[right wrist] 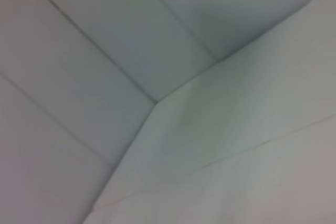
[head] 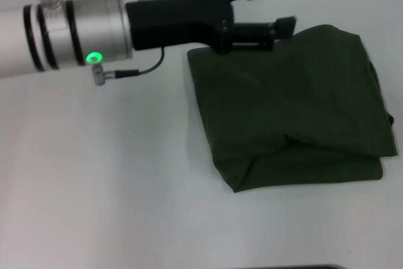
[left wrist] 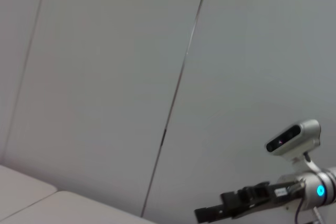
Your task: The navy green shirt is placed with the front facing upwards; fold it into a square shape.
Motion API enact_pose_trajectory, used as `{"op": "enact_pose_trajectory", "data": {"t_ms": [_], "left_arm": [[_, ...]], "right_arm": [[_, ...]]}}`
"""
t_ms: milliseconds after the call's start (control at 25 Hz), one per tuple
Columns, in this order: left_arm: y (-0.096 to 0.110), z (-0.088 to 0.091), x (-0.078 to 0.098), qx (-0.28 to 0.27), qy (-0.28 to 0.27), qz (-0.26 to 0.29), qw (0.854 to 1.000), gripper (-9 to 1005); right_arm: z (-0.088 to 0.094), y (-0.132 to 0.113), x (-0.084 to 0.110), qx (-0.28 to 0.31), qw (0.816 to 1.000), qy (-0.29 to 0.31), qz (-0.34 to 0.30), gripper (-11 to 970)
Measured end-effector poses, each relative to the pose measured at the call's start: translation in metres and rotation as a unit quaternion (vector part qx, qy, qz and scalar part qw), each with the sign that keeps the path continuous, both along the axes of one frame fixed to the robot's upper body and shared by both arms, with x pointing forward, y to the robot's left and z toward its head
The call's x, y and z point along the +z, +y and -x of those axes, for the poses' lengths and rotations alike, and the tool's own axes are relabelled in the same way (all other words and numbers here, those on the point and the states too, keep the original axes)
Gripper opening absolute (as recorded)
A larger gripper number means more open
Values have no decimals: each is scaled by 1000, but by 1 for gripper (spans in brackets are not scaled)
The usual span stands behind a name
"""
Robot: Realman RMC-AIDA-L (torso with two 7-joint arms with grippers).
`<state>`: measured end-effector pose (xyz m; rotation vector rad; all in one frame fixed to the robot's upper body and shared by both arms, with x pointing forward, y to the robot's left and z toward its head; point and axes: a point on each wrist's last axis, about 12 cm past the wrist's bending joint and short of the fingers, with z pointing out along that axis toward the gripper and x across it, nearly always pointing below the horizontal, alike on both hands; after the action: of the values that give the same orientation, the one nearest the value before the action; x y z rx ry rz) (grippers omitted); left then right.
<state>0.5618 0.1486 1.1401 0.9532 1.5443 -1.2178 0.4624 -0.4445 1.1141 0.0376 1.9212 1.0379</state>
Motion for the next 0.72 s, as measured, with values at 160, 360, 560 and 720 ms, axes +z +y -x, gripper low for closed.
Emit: {"op": "enact_pose_trajectory", "data": {"t_ms": [160, 360, 560, 720], "left_arm": [[12, 9, -10, -2, -5, -8, 1000, 950], [21, 17, -20, -23, -2, -40, 999, 950], [28, 20, -28, -20, 2, -58, 998, 950], [30, 25, -35, -26, 7, -71, 997, 949]], "right_arm": [[-7, 10, 3, 31, 999, 19, -23, 900], [-15, 26, 1, 70, 996, 45, -33, 900], [-19, 39, -3, 98, 993, 59, -36, 900], [-16, 35, -7, 86, 993, 70, -32, 899]]}}
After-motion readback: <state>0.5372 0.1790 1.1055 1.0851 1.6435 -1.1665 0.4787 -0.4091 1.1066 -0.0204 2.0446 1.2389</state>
